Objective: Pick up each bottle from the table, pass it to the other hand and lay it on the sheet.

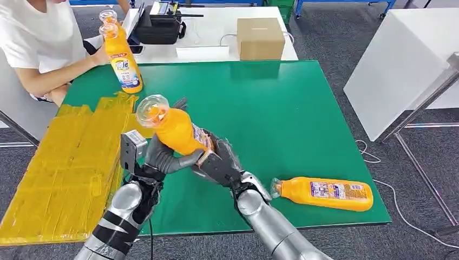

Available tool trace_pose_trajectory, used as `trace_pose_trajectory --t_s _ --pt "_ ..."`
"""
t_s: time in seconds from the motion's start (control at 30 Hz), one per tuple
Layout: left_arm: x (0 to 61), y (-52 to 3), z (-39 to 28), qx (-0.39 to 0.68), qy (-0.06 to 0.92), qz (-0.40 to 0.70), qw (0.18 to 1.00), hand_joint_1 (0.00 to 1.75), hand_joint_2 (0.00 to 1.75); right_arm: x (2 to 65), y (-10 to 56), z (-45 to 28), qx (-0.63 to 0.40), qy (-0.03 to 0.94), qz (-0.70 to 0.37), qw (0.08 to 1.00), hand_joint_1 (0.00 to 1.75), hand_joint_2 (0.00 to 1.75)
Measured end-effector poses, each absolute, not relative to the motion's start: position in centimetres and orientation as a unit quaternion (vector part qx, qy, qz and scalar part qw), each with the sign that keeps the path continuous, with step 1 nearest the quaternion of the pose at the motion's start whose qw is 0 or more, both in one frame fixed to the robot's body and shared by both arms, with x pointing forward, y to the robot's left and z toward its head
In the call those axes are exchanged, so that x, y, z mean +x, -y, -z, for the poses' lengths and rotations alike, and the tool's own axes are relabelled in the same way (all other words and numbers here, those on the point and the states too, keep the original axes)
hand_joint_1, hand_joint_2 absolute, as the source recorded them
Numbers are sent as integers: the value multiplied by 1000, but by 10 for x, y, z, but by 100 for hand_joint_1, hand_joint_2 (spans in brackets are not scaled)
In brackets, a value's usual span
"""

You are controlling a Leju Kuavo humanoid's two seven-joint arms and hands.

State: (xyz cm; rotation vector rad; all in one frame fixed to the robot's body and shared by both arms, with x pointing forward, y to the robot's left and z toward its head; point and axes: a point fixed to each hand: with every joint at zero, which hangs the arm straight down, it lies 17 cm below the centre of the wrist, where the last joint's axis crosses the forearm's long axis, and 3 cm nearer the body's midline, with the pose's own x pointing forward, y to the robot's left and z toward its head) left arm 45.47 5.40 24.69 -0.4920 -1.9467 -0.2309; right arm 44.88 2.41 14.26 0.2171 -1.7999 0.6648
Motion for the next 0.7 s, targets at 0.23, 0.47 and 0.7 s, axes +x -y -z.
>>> trace_pose_trajectory --t_s 0.23,0.47,0.7 --pt "457 -57 -241 -217 807 89 542 0 175 446 -31 -139 87 764 -305 562 175 175" --pt "462 -69 -228 -248 788 56 561 175 175 440 -47 -131 38 764 -368 528 175 175" --pt "465 -77 -218 -244 782 38 572 175 175 437 -49 -123 35 760 -374 531 175 175"
